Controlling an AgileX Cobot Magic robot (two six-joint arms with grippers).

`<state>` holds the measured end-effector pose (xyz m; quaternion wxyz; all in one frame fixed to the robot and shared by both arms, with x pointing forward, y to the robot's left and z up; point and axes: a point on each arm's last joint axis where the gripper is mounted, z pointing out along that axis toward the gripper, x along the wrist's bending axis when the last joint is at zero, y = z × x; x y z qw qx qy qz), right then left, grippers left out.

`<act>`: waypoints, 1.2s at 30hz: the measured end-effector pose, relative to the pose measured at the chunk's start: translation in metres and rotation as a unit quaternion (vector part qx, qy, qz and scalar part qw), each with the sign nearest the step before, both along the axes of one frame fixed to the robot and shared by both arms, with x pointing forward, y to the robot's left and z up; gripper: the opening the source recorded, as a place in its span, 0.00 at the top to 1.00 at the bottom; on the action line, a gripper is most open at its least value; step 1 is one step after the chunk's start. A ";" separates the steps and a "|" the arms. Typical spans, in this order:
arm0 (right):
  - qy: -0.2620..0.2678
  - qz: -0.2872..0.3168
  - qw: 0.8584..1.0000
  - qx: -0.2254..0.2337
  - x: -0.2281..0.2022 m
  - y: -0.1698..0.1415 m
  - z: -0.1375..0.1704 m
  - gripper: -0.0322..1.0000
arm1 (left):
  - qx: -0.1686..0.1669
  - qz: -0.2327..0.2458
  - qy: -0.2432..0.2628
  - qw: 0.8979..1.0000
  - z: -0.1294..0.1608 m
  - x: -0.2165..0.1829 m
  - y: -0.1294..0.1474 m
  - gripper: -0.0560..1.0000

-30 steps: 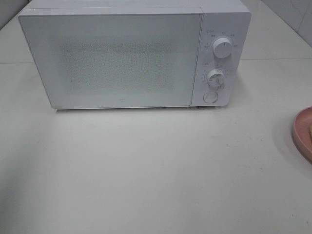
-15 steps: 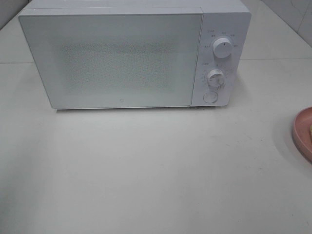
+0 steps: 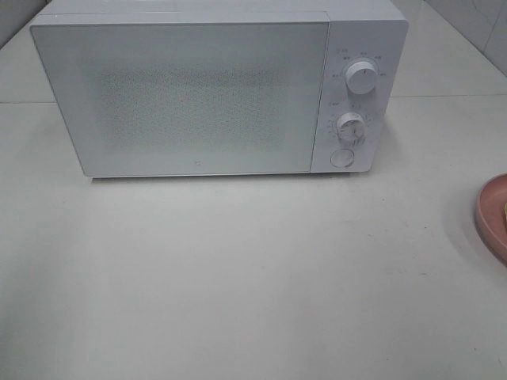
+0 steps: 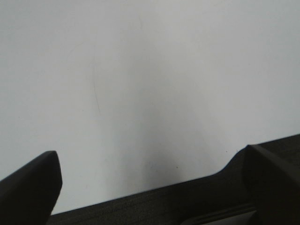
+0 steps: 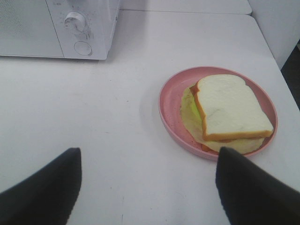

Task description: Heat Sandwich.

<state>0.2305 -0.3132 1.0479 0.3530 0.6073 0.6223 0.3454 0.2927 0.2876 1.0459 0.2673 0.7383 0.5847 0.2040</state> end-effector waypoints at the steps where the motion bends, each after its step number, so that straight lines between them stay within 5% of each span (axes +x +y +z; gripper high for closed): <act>1: 0.000 0.000 1.000 0.000 0.000 0.000 0.000 0.23 | 0.000 0.000 0.000 1.000 0.000 0.000 0.000 0.02; 20: 0.000 -0.001 1.000 0.000 0.000 0.000 0.000 0.23 | -0.023 0.012 -0.041 0.999 0.005 -0.001 -0.001 0.02; 29: 0.000 -0.001 1.000 0.000 0.000 0.000 0.000 0.23 | -0.024 0.125 -0.200 0.972 0.013 -0.050 0.008 0.02; 36: 0.000 -0.001 1.000 -0.001 0.000 0.000 0.000 0.23 | -0.024 0.128 -0.228 0.965 0.013 -0.059 0.007 0.02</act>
